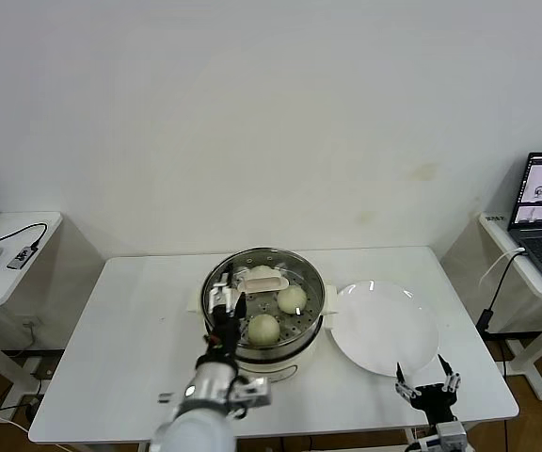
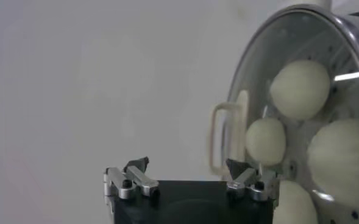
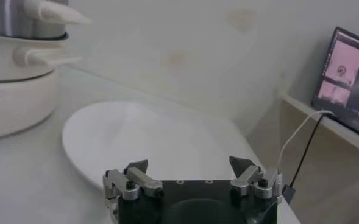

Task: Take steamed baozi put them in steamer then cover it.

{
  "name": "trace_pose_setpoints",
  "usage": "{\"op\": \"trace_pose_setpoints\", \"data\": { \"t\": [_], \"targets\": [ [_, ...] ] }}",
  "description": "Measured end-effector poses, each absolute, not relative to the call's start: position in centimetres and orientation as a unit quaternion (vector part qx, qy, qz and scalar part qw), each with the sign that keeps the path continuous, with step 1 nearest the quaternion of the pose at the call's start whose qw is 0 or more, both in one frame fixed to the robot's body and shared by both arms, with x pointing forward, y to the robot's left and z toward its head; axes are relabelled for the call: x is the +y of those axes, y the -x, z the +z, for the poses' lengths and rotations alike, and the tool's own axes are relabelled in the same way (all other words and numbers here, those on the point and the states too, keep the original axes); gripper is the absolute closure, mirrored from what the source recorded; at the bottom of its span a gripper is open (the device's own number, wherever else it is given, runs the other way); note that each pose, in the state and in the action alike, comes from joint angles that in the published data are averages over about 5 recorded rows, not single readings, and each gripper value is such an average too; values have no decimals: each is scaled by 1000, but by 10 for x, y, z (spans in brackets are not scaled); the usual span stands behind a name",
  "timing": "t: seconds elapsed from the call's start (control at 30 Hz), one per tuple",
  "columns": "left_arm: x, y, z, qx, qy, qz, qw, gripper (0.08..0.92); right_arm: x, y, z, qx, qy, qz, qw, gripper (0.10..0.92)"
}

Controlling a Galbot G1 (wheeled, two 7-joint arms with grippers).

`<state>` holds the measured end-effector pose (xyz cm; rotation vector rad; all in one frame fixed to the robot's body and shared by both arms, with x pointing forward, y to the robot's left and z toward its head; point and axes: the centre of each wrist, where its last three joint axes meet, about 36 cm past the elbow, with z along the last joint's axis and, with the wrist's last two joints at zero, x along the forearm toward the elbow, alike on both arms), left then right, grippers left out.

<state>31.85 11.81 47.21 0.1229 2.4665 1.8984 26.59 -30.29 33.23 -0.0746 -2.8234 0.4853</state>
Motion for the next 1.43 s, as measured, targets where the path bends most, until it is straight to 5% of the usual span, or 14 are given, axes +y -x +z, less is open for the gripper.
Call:
{"op": "trace_pose_setpoints", "data": {
  "t": [0.27,0.5,0.97,1.43],
  "targets": [
    [194,-296,449,877,-65,475,19,177,-294,-267,341,-982,6,152,114,200],
    [238,-263,420,955,-57,292,-13,177,-292,-255,348,-986,-29,131,100,200],
    [254,-210,365,997,3,51,-63,177,-290,-231,343,-988,-65,91,109,200],
    [260,-195,346,996,25,6,-82,177,-277,-227,341,-986,-89,80,118,200]
  ]
}}
